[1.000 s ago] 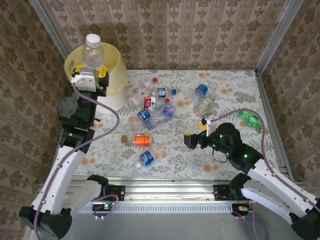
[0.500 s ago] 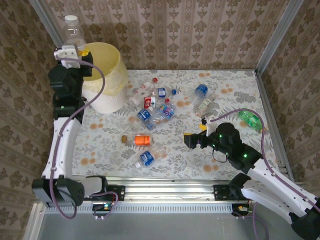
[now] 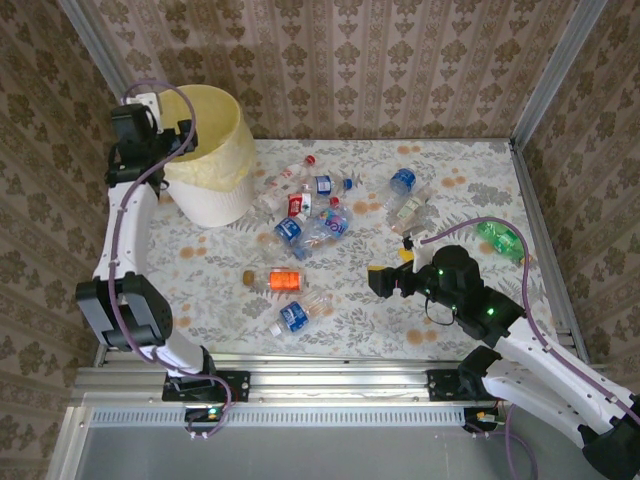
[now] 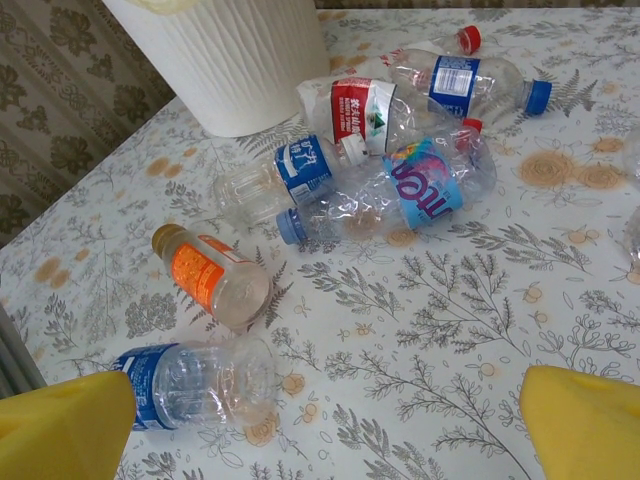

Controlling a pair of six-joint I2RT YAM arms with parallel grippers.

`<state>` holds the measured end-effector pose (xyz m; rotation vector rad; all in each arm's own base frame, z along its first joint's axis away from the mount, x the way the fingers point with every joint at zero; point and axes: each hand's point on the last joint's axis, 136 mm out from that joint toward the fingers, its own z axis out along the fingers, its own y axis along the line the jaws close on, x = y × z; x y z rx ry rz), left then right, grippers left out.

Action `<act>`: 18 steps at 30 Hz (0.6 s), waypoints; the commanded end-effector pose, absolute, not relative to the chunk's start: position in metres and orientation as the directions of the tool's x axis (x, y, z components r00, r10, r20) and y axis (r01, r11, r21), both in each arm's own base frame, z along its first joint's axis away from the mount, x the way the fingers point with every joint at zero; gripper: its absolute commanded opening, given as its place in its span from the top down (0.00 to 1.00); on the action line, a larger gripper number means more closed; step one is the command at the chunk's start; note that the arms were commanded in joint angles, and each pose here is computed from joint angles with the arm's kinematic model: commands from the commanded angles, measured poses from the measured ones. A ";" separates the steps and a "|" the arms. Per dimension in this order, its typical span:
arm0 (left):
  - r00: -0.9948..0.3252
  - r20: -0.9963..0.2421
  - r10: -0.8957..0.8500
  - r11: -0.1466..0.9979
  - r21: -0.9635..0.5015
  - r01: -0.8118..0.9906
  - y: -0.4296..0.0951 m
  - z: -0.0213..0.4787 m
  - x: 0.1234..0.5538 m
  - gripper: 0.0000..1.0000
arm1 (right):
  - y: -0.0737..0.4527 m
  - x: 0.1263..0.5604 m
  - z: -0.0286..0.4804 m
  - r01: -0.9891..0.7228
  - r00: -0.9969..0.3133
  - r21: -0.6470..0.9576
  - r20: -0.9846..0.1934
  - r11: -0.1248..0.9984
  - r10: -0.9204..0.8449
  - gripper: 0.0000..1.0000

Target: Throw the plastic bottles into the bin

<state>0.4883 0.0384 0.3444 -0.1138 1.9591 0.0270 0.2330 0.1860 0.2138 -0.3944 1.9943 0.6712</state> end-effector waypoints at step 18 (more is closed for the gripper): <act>-0.169 -0.982 -0.089 0.990 -0.106 0.094 -0.019 0.460 0.375 0.00 | 0.182 0.244 0.202 -0.454 -0.546 0.300 -0.838 0.839 0.004 0.00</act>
